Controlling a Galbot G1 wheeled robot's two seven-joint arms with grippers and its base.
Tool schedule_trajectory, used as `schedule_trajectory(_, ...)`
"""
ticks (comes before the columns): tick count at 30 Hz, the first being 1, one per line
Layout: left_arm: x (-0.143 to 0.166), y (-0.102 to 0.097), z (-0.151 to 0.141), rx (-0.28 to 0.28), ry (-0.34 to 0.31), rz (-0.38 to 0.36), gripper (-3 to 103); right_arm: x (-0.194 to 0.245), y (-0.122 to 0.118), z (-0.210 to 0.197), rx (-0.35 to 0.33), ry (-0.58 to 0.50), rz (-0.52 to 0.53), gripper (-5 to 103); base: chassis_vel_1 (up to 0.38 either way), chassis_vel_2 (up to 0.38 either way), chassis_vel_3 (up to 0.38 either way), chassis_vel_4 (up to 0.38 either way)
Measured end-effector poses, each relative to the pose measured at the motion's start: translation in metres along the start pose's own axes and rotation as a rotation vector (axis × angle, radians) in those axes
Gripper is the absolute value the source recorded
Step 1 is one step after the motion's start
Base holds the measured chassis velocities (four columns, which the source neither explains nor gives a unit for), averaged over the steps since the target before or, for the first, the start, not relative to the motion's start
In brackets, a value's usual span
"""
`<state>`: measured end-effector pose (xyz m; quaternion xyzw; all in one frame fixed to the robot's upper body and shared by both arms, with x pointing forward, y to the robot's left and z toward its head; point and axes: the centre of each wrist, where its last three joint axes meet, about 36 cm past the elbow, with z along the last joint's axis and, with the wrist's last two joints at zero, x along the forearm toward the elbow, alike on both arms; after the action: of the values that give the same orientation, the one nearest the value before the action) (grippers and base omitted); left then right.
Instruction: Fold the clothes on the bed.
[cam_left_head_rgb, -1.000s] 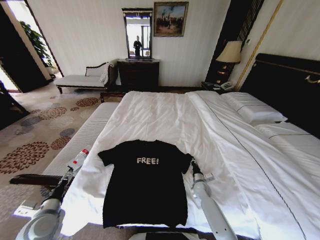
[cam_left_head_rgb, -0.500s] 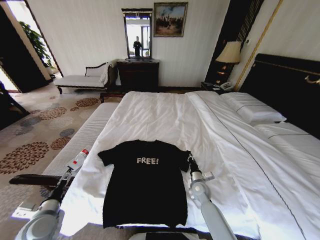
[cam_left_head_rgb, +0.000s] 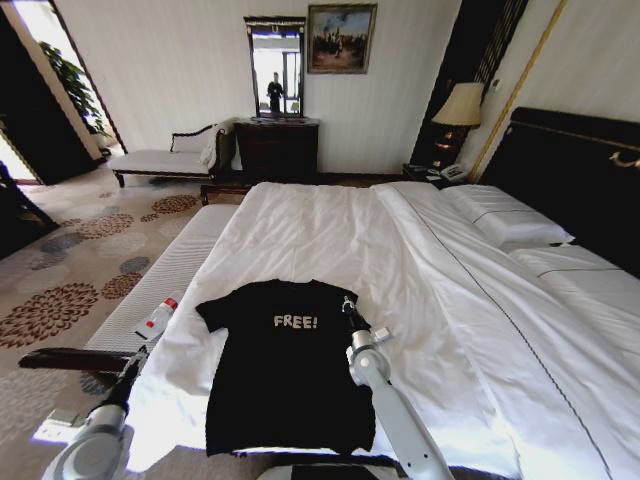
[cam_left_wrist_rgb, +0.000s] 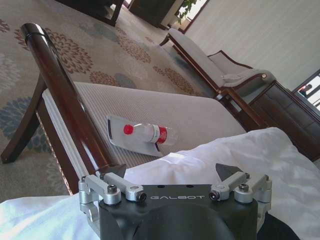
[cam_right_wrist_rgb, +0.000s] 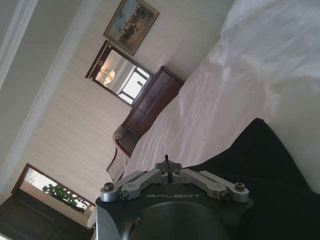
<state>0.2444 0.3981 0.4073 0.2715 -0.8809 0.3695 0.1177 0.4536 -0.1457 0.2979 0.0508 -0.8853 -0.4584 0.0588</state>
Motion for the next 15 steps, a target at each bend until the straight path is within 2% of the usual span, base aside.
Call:
schedule_trajectory(6,-0.003,-0.002,0.002,0.001,0.003,0.001,100,-0.010,0.010,0.034,0.024,0.060,-0.017,0,0.000,0.000,0.000,0.000)
schedule_trajectory(15,-0.004,0.000,0.003,-0.007,0.007,-0.006,100,-0.012,0.008,0.048,0.063,0.063,-0.016,0,0.000,0.000,0.000,0.000)
